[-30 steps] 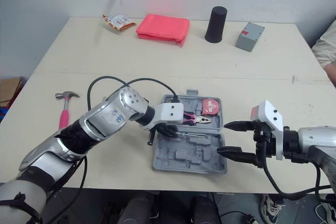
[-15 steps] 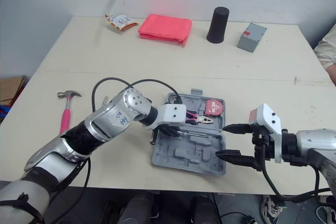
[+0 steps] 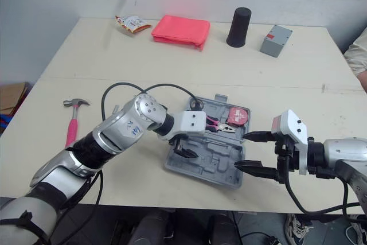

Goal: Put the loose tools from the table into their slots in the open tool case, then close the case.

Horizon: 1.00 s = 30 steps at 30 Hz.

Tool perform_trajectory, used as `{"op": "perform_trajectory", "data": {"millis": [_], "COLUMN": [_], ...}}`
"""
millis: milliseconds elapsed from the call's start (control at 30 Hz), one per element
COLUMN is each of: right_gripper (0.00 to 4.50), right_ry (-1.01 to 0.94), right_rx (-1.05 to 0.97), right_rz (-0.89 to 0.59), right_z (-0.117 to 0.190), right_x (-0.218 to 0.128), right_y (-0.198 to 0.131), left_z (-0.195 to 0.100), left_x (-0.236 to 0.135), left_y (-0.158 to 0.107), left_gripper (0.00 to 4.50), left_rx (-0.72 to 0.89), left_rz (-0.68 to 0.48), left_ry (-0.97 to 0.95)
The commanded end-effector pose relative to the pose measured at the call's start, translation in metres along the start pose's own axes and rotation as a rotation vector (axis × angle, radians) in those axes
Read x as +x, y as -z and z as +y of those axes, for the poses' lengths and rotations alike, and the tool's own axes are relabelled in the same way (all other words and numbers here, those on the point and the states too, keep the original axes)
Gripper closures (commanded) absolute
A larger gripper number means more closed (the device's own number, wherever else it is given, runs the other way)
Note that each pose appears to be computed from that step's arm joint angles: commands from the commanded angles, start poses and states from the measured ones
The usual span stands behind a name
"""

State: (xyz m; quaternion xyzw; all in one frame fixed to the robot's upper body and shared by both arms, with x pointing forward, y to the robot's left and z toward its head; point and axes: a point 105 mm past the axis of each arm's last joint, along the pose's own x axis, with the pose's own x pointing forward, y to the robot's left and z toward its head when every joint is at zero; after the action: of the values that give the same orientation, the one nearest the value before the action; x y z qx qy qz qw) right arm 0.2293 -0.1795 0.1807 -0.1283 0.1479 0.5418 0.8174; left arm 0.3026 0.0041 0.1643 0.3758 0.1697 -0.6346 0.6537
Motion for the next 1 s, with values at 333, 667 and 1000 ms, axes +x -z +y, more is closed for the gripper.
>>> {"op": "perform_trajectory", "data": {"millis": [333, 667, 1000], "right_gripper": [0.00, 0.00, 0.00], "right_ry": [0.047, 0.061, 0.060], "right_rx": [-0.035, -0.041, -0.031], "right_rz": [-0.077, -0.080, -0.083], "right_z": [-0.011, -0.017, -0.015], "right_x": [0.009, 0.010, 0.013], "right_y": [-0.007, -0.008, -0.008], "left_z": [0.011, 0.015, 0.008], "left_x": [-0.013, 0.012, 0.039], "left_y": [0.004, 0.028, 0.054], "left_gripper": [2.50, 4.42, 4.42], "left_rx": [-0.202, -0.233, -0.154], "left_rz": [-0.601, -0.523, -0.366], "left_ry": [0.021, 0.031, 0.074]}}
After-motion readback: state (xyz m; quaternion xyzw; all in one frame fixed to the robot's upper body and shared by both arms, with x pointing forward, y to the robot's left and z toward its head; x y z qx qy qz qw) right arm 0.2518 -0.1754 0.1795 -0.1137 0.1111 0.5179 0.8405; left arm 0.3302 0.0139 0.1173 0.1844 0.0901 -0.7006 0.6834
